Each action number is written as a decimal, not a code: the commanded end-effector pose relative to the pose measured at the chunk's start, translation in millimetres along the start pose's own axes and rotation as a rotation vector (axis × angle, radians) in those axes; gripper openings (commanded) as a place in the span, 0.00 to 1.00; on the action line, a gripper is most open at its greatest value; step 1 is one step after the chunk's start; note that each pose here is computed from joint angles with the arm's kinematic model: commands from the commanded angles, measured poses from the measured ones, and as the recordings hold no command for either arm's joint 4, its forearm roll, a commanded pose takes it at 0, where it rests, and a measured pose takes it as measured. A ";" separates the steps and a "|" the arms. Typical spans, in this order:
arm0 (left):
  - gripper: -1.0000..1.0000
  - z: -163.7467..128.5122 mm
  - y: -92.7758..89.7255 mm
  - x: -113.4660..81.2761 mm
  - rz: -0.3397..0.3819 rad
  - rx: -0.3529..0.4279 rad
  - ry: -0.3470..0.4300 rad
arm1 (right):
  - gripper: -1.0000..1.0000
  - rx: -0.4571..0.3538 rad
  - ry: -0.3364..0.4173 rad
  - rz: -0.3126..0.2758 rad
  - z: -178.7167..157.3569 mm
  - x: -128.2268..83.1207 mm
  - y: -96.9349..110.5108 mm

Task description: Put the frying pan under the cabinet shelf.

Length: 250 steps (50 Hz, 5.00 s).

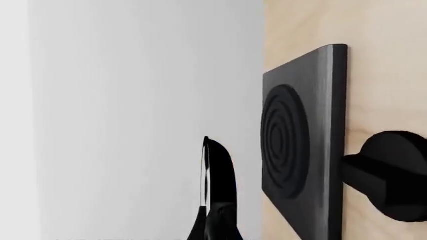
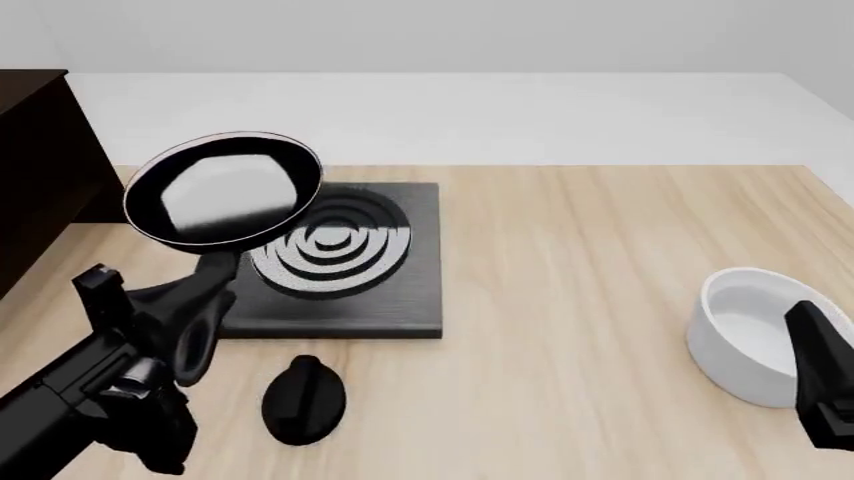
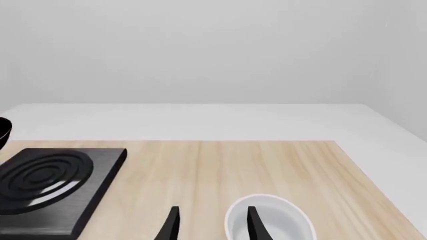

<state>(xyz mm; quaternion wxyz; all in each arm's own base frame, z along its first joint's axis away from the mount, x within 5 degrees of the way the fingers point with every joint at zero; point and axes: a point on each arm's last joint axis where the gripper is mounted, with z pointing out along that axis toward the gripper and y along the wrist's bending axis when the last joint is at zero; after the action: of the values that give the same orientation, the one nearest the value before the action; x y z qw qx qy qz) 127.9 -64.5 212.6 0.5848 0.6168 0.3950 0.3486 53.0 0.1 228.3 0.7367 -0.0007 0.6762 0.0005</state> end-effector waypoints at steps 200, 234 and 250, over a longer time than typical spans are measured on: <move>0.00 -79.6 -17.8 23.9 -0.408 -0.047 0.350 | 1.00 0.001 0.000 0.000 2.3 14.0 0.0; 0.00 -72.1 -17.5 31.7 -0.429 -0.038 0.416 | 1.00 0.001 0.000 0.001 2.3 14.0 0.0; 0.00 -67.9 -19.0 35.5 -0.426 -0.013 0.443 | 1.00 0.001 0.000 0.000 2.3 14.0 0.0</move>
<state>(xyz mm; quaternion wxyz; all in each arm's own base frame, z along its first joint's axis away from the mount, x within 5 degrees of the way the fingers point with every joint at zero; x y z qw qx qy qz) 80.2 -3.2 196.3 0.5687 0.3866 0.6599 0.3027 56.5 0.1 214.6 0.7368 -0.0004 0.6761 0.0005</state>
